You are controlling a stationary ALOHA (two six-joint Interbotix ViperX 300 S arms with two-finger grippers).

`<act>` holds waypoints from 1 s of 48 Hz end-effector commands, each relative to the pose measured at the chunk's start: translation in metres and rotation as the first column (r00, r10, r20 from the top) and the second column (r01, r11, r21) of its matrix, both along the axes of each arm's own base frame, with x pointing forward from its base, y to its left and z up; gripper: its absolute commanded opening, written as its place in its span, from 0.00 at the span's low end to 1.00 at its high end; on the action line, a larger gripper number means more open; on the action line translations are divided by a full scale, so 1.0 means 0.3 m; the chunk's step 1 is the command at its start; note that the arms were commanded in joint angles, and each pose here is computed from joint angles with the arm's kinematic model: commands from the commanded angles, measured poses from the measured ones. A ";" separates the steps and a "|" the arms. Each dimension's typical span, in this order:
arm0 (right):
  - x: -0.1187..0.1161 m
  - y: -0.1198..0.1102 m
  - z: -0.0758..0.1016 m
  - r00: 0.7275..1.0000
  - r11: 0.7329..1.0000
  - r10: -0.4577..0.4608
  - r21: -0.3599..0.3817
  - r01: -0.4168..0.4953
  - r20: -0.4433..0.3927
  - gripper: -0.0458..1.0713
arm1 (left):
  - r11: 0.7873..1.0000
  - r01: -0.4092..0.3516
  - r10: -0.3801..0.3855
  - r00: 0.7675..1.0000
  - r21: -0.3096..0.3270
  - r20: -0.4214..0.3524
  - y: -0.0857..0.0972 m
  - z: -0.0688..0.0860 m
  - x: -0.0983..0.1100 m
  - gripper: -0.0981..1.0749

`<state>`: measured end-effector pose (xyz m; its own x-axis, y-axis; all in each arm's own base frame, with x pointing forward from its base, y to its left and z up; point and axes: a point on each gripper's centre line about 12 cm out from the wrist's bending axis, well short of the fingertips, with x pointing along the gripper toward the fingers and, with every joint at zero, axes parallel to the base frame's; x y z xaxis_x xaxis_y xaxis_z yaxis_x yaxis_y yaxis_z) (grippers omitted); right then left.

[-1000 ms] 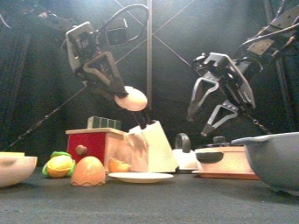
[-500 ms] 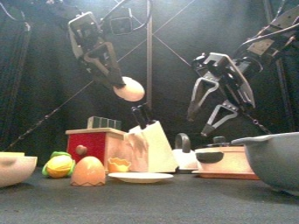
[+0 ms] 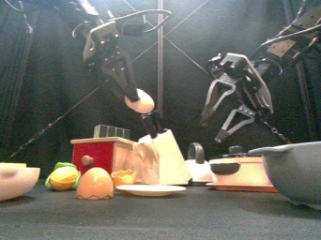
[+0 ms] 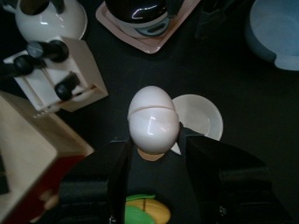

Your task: Place egg shell on small plate

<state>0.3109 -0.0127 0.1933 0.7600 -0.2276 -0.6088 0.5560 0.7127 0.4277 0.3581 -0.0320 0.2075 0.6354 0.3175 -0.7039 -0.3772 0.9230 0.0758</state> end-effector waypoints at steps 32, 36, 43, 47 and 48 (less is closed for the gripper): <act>-0.160 -0.095 0.171 0.980 0.985 -0.113 -0.114 0.132 0.164 0.88 | 0.779 -0.609 0.622 0.721 -0.148 0.306 -0.119 -0.100 0.096 0.63; -0.167 -0.098 0.175 0.980 0.983 -0.106 -0.130 0.129 0.169 0.88 | 0.754 -0.643 0.647 0.689 -0.137 0.325 -0.141 -0.089 0.123 0.63; -0.173 -0.106 0.173 0.981 0.980 -0.097 -0.158 0.124 0.169 0.88 | 0.690 -0.710 0.714 0.635 -0.142 0.296 -0.197 -0.114 0.161 0.63; -0.179 -0.112 0.177 0.980 0.977 -0.095 -0.171 0.125 0.175 0.88 | 0.648 -0.746 0.756 0.605 -0.152 0.251 -0.220 -0.137 0.169 0.63; -0.180 -0.115 0.182 0.979 0.977 -0.097 -0.172 0.129 0.180 0.88 | 0.642 -0.751 0.762 0.602 -0.155 0.239 -0.227 -0.144 0.169 0.63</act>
<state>0.2580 -0.0440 0.2383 0.8008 -0.4016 -0.4443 0.5756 0.7210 0.3859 0.4028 -0.0905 0.1575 0.3589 0.7631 -0.5375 -0.9290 0.3477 -0.1267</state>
